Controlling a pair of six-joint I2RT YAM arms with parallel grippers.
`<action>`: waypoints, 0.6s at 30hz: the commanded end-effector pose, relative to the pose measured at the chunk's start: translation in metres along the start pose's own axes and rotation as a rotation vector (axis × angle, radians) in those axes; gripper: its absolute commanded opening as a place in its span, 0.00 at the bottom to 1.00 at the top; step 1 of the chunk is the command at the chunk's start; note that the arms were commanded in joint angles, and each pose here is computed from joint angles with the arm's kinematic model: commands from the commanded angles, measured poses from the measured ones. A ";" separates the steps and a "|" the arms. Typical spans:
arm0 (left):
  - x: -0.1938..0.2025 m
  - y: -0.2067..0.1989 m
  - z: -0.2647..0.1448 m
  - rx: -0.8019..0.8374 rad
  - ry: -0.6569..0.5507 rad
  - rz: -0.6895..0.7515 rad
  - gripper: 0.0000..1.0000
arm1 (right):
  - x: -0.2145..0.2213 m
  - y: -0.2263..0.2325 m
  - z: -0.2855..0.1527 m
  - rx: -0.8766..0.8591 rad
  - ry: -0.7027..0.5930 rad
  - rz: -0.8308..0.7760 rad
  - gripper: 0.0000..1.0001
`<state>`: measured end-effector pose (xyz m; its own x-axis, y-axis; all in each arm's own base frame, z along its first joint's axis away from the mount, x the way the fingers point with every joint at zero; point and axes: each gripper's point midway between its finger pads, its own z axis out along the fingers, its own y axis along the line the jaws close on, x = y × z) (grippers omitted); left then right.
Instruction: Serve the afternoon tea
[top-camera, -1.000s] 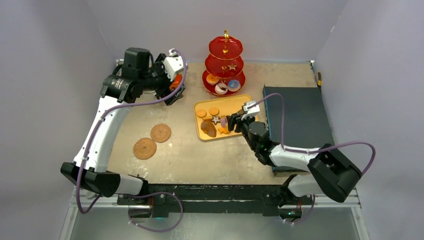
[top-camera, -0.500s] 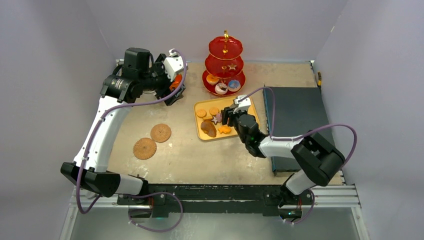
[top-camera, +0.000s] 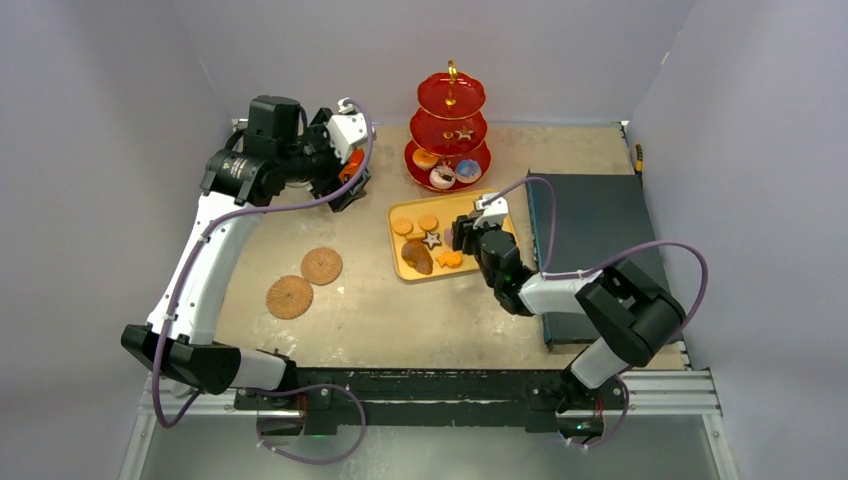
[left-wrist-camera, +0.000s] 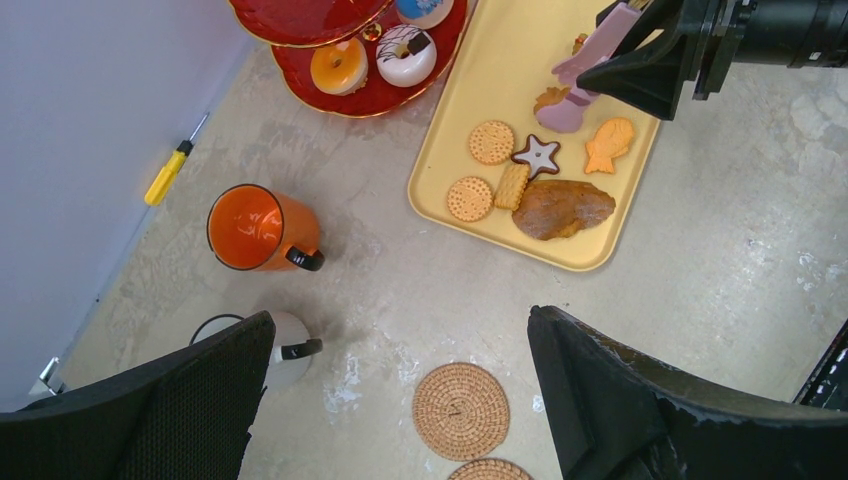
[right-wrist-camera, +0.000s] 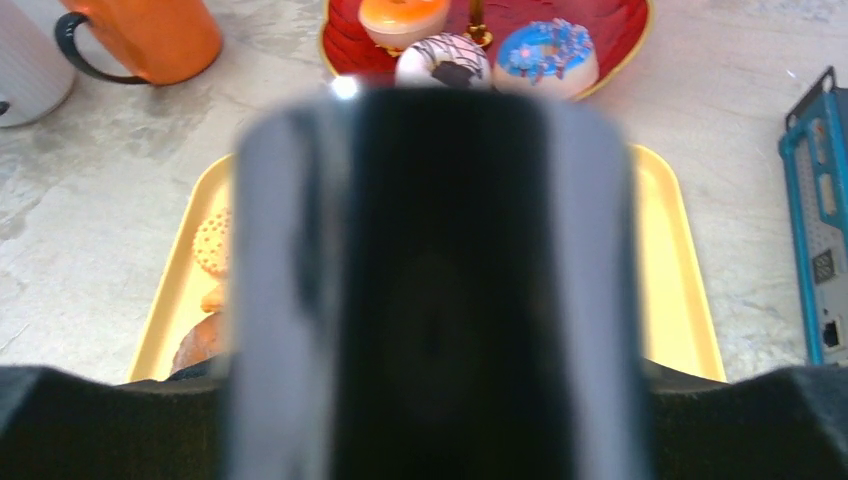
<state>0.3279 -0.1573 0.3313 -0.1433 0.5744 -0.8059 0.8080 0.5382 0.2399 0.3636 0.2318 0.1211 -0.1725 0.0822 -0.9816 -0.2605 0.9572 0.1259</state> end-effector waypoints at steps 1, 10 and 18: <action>-0.010 -0.002 -0.011 -0.009 -0.036 0.039 0.98 | -0.022 -0.019 -0.003 0.059 -0.074 0.037 0.59; -0.011 -0.002 -0.012 -0.009 -0.037 0.041 0.98 | -0.023 -0.022 0.003 0.061 -0.083 0.013 0.58; -0.010 -0.002 -0.010 -0.008 -0.036 0.040 0.98 | -0.023 -0.023 0.005 0.067 -0.085 0.008 0.44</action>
<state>0.3273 -0.1569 0.3306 -0.1459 0.5757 -0.8046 0.8087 0.5378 0.2382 0.3715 0.2099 0.1212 -0.1561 0.0891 -0.9837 -0.2043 0.9715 0.1204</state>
